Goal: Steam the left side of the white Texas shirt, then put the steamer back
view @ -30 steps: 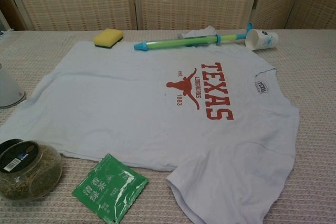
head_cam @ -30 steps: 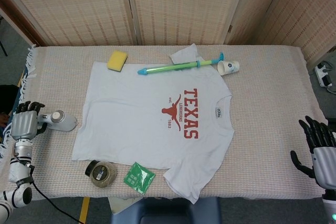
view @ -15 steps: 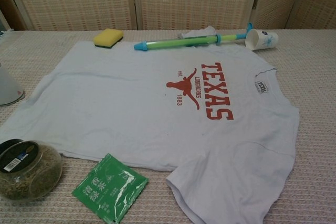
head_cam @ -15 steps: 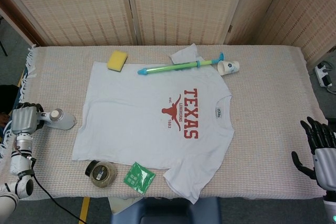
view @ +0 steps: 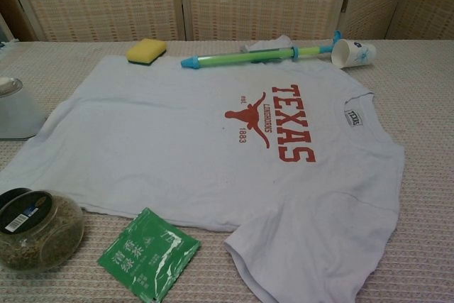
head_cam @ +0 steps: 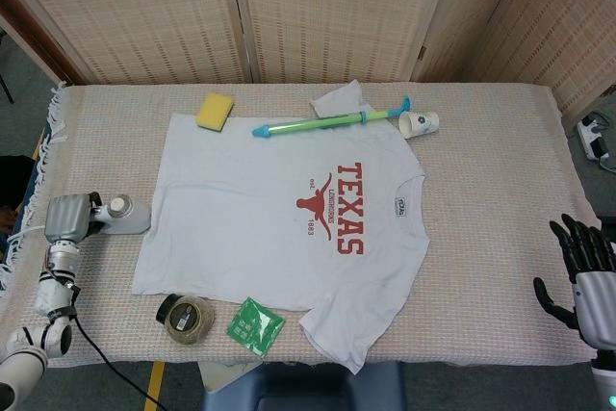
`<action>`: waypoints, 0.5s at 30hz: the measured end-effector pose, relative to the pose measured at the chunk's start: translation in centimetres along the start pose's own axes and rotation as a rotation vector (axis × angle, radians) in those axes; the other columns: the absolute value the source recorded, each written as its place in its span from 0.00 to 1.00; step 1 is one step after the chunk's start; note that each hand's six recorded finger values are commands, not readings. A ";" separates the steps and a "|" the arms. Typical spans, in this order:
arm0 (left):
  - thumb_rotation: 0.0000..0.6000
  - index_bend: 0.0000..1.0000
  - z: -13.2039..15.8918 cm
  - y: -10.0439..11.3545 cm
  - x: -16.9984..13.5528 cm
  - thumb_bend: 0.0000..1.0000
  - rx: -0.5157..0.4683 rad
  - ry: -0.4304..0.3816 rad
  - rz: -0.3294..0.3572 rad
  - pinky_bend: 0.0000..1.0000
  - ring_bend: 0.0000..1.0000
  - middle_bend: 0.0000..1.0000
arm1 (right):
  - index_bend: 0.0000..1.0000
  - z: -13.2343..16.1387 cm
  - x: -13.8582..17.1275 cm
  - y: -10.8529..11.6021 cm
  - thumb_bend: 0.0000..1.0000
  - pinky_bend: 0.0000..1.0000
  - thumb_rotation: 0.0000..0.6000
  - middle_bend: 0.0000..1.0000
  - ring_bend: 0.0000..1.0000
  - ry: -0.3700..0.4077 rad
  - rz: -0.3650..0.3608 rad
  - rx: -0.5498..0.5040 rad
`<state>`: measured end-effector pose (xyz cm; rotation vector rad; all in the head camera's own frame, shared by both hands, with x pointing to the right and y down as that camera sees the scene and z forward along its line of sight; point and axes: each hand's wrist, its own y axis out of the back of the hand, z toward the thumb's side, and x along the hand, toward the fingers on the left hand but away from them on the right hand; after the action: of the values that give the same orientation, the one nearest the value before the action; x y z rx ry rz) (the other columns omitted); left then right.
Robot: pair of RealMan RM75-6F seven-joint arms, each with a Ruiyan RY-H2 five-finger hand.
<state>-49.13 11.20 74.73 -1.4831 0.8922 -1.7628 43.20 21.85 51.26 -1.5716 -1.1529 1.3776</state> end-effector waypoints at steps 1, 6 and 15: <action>1.00 0.76 0.2 0.0 0.0 0.49 -0.006 -0.006 -0.002 0.65 0.73 0.89 | 0.00 0.0 0.0 0.0 0.36 0.01 0.99 0.00 0.00 -0.001 0.000 0.000; 1.00 0.77 1.0 0.1 0.2 0.58 -0.077 -0.037 -0.005 0.74 0.76 0.90 | 0.00 0.0 0.0 0.0 0.36 0.01 0.99 0.00 0.00 -0.003 0.000 0.001; 1.00 0.74 2.2 2.1 0.5 0.67 -0.209 -0.085 0.057 0.80 0.83 0.94 | 0.00 0.6 -0.3 -0.2 0.36 0.01 0.99 0.00 0.00 0.017 0.013 0.004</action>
<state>-46.88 9.47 73.55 -1.6349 1.0899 -1.5921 42.55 21.61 51.48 -1.5872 -1.1314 1.3717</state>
